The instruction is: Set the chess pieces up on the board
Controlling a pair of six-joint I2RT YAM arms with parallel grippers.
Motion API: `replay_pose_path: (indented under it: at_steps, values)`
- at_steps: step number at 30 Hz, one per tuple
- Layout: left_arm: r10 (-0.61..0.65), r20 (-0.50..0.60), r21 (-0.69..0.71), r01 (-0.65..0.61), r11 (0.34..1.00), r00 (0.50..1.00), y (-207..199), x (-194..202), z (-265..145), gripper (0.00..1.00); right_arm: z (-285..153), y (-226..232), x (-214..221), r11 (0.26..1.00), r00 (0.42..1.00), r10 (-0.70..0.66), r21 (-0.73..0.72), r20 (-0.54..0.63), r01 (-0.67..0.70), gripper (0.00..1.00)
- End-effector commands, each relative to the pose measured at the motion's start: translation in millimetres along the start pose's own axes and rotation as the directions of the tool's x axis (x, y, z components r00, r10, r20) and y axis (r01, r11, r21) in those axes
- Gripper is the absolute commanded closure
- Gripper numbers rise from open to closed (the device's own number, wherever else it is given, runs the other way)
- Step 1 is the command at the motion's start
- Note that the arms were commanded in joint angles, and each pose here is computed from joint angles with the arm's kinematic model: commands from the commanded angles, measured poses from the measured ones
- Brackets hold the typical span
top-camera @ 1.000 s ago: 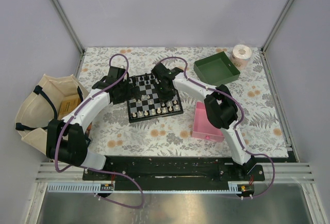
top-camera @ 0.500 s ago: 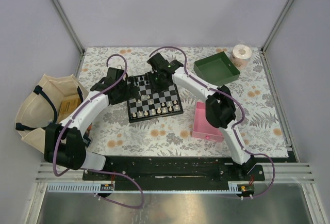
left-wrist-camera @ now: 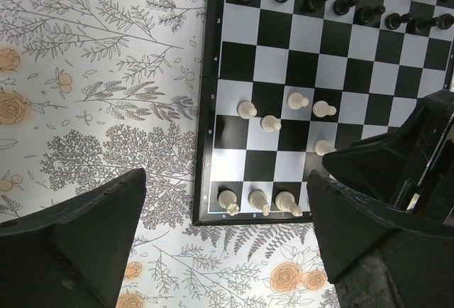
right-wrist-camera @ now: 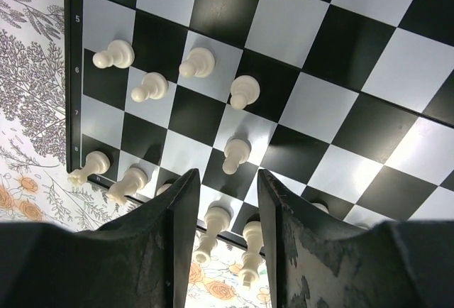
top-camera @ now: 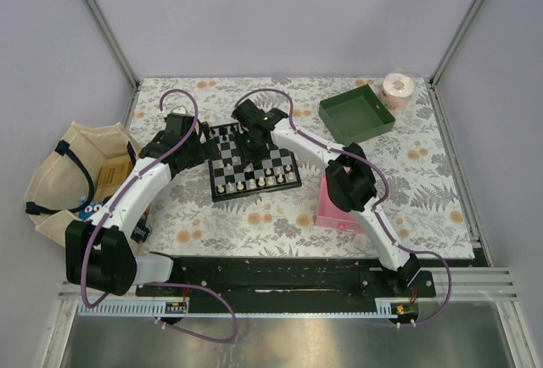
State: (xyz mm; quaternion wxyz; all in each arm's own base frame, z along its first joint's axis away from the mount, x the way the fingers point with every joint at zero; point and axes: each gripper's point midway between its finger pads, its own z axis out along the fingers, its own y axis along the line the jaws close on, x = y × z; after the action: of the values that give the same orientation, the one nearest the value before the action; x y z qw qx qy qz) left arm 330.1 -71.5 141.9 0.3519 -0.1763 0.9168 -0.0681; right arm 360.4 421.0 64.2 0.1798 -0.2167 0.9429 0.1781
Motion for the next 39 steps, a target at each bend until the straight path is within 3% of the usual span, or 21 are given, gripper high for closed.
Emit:
replay_pose_path:
  at_steps: [1,18,27,39]
  values:
    - [-0.025,0.059,0.003,0.025,1.000,0.998,1,-12,-3,0.01,-2,10,-7,1.000,1.000,-0.013,-0.024,0.015,0.014,0.53]
    - [-0.021,0.038,0.020,0.020,1.000,0.999,-1,-9,-1,0.01,10,6,-6,1.000,1.000,-0.011,-0.003,0.000,0.011,0.62]
    - [-0.022,0.026,0.033,0.021,0.999,0.999,-3,-8,1,0.01,4,7,-7,1.000,1.000,-0.015,-0.004,0.001,0.015,0.83]
    - [-0.017,0.008,0.043,0.016,0.999,1.000,-6,-6,5,0.01,-20,3,-11,0.999,0.999,-0.027,0.024,0.033,0.026,0.89]
